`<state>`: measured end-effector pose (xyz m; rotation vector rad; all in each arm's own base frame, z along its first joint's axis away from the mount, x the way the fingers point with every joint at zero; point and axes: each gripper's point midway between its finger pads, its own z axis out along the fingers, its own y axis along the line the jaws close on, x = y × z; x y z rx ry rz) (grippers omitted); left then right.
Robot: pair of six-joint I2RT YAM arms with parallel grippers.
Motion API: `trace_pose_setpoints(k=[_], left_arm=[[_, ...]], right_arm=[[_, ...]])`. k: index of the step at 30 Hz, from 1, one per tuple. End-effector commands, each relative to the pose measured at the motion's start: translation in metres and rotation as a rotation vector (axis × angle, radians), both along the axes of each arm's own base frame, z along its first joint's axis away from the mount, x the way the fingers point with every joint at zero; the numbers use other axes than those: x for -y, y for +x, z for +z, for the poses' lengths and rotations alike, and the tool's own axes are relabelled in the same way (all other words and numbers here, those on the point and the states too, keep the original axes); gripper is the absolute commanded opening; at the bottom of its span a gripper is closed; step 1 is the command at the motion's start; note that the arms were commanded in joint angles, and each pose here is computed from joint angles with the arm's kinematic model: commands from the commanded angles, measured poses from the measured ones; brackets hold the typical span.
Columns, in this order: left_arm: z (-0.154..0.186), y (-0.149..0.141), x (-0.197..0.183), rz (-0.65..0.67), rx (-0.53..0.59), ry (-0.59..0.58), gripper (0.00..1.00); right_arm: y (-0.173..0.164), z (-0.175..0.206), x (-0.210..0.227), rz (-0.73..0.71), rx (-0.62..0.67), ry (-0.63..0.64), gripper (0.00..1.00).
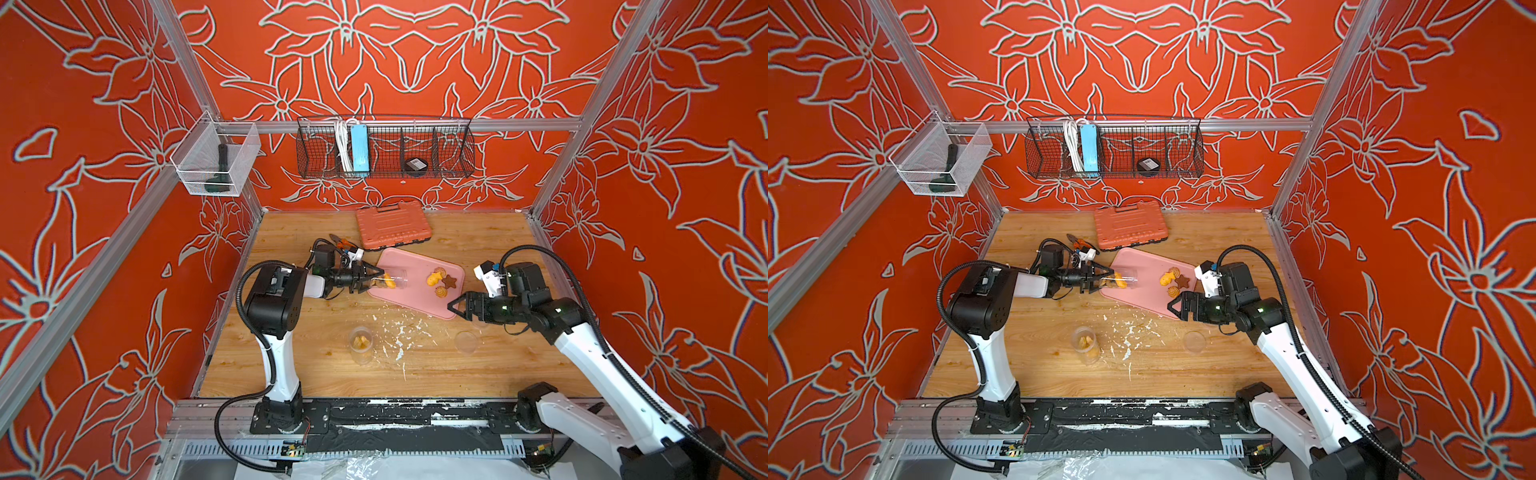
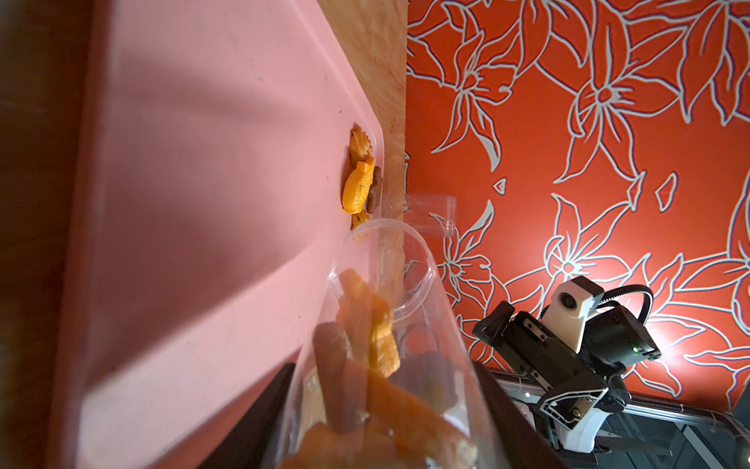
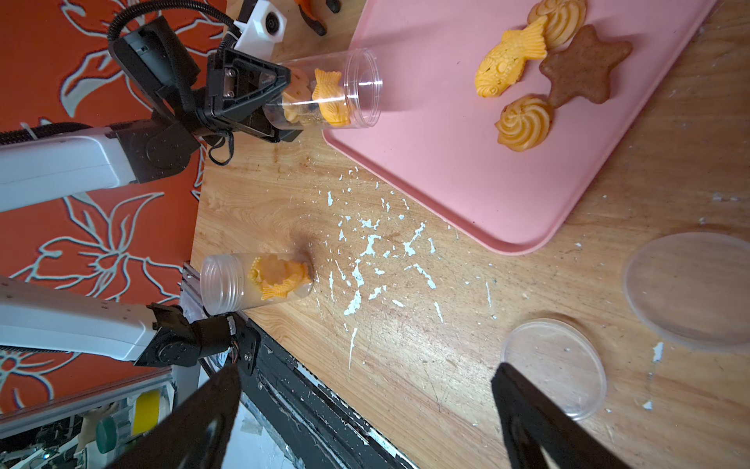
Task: Pour the cookies out of the jar
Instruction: Pour the cookies in the jar onto the tray.
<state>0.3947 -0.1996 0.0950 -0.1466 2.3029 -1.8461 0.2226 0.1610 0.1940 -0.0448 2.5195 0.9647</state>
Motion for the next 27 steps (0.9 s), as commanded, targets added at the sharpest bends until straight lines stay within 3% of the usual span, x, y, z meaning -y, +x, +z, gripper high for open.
trace_pose_setpoints(k=[1, 8, 12, 16, 19, 20, 23, 27], left_arm=[[0.022, 0.006, -0.002, 0.003, 0.092, 0.011, 0.59], [0.024, 0.010, -0.006, 0.020, 0.121, 0.051, 0.59], [0.030, 0.006, -0.003, 0.015, 0.111, -0.014, 0.59], [0.019, 0.014, -0.011, 0.036, 0.141, 0.146, 0.59], [0.039, 0.007, -0.004, 0.019, 0.150, -0.012, 0.59], [0.036, 0.005, -0.004, 0.031, 0.134, -0.022, 0.58], [0.021, 0.012, -0.008, 0.025, 0.134, 0.114, 0.58], [0.036, 0.005, -0.003, 0.015, 0.132, -0.024, 0.59]], right_arm=[[-0.003, 0.001, -0.002, 0.010, -0.002, 0.027, 0.99], [-0.003, 0.002, -0.005, 0.012, -0.003, 0.045, 0.99], [-0.003, 0.003, -0.005, 0.013, -0.003, 0.048, 0.99], [-0.003, 0.003, -0.005, 0.014, 0.000, 0.045, 0.99], [-0.003, 0.003, -0.005, 0.014, 0.000, 0.050, 0.99], [-0.003, 0.003, -0.005, 0.013, -0.003, 0.050, 0.99], [-0.003, 0.003, -0.005, 0.014, -0.002, 0.051, 0.99], [-0.003, 0.004, -0.005, 0.009, 0.003, 0.053, 0.99]])
